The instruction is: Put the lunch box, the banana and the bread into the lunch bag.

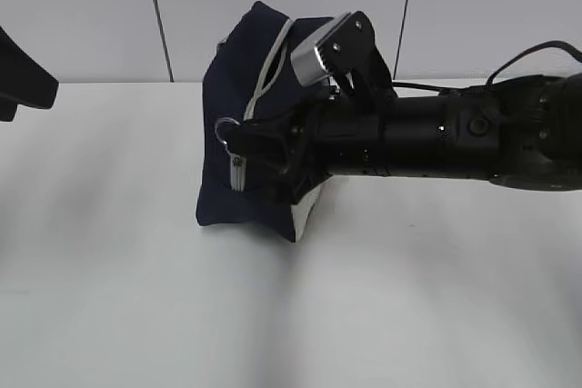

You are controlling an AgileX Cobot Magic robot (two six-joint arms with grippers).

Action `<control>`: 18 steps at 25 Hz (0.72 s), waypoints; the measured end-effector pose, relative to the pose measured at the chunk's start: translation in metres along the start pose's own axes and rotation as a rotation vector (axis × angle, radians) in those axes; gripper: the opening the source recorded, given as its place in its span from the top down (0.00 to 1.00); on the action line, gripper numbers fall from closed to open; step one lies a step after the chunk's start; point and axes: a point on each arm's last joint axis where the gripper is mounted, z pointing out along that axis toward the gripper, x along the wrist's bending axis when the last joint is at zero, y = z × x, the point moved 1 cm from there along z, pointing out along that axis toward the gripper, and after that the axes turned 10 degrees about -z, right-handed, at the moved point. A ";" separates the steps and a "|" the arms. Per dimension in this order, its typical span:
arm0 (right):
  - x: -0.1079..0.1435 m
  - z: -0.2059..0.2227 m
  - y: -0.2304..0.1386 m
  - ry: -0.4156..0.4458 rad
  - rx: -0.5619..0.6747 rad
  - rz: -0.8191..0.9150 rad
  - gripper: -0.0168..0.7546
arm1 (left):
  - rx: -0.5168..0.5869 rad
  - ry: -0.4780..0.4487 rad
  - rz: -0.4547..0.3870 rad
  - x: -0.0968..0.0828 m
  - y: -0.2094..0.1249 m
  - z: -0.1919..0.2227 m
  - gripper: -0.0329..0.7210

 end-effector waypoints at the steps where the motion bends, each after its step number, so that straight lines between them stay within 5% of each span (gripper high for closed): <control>1: -0.002 0.001 0.003 -0.005 -0.006 -0.001 1.00 | 0.000 0.000 0.000 0.000 0.000 0.000 0.47; 18: -0.032 0.004 0.045 -0.095 -0.031 -0.019 1.00 | -0.001 -0.003 -0.002 0.000 0.000 0.000 0.47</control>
